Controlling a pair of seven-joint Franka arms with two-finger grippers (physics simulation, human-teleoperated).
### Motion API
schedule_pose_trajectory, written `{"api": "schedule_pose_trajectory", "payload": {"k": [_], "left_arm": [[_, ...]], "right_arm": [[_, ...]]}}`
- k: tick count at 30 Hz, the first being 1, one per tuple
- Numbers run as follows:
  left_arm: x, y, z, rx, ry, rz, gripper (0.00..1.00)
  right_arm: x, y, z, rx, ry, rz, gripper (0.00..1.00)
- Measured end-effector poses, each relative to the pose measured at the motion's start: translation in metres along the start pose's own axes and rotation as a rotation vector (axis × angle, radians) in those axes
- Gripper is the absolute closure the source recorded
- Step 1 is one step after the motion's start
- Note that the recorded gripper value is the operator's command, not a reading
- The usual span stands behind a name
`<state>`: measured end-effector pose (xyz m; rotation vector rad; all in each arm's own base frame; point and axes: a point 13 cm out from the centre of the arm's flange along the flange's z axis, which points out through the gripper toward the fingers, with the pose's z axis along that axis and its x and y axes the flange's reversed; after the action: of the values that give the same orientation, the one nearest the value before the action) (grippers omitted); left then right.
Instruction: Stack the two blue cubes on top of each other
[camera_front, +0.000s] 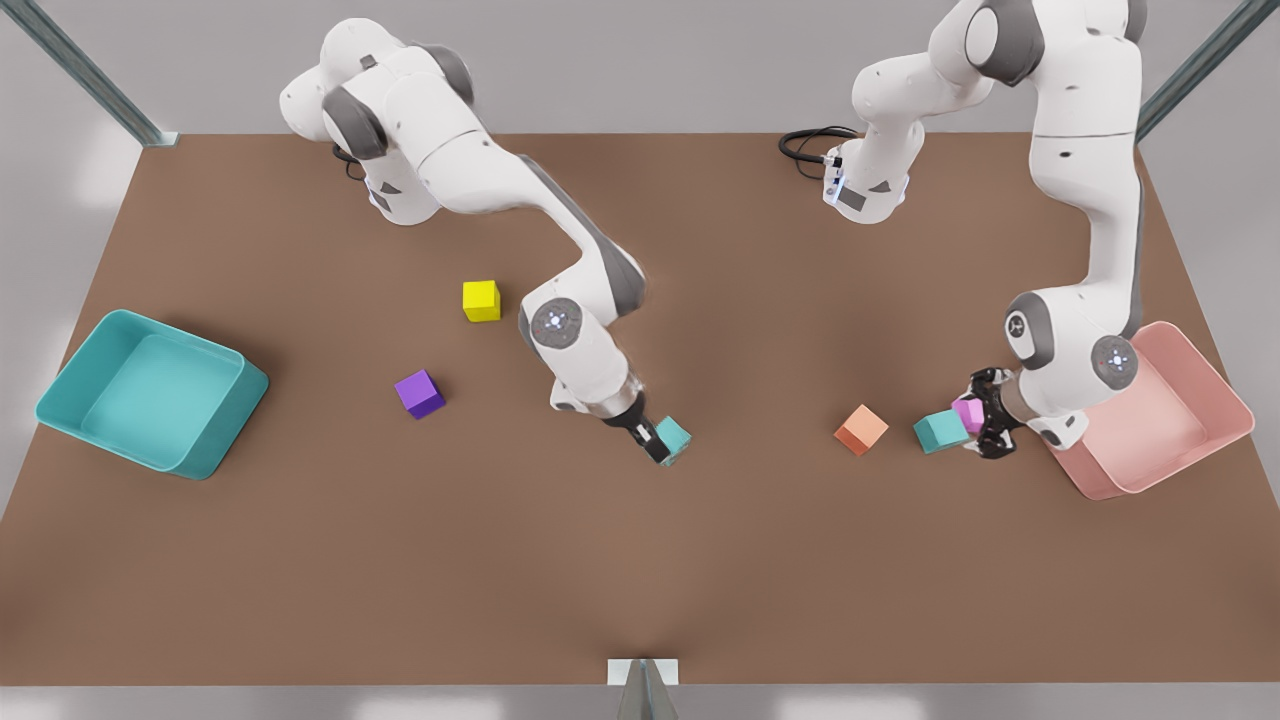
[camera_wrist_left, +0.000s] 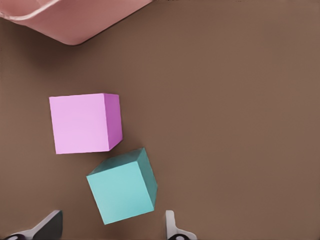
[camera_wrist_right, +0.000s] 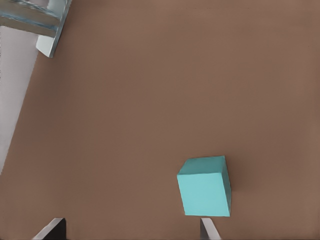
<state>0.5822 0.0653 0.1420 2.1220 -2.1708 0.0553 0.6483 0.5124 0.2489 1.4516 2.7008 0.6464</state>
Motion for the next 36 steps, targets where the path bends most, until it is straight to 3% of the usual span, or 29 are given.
{"api": "schedule_pose_trajectory", "payload": {"k": [3,6,8,14,21,28,36], "left_arm": [[-0.002,-0.003,0.012,0.013,-0.004,-0.123,0.00],[-0.003,-0.006,0.020,0.023,-0.006,-0.226,0.00],[-0.003,-0.002,0.027,0.019,-0.006,-0.284,0.00],[0.004,-0.002,0.034,0.014,-0.007,-0.416,0.00],[0.005,0.001,0.046,-0.003,-0.008,-0.529,0.00],[0.005,0.003,0.056,-0.015,-0.009,-0.599,0.00],[0.003,0.014,0.090,-0.067,-0.014,-0.643,0.00]], "right_arm": [[-0.145,-0.002,-0.081,0.076,-0.084,0.029,0.00],[-0.270,-0.047,-0.144,0.225,-0.191,-0.069,0.00],[-0.299,-0.064,-0.202,0.280,-0.219,-0.167,0.00],[-0.276,-0.144,-0.398,0.351,-0.186,-0.427,0.00],[-0.288,-0.210,-0.377,0.467,-0.051,-0.639,0.00],[-0.266,-0.203,-0.359,0.494,0.018,-0.869,0.00],[-0.276,-0.210,-0.359,0.503,0.057,-0.986,0.00]]}}
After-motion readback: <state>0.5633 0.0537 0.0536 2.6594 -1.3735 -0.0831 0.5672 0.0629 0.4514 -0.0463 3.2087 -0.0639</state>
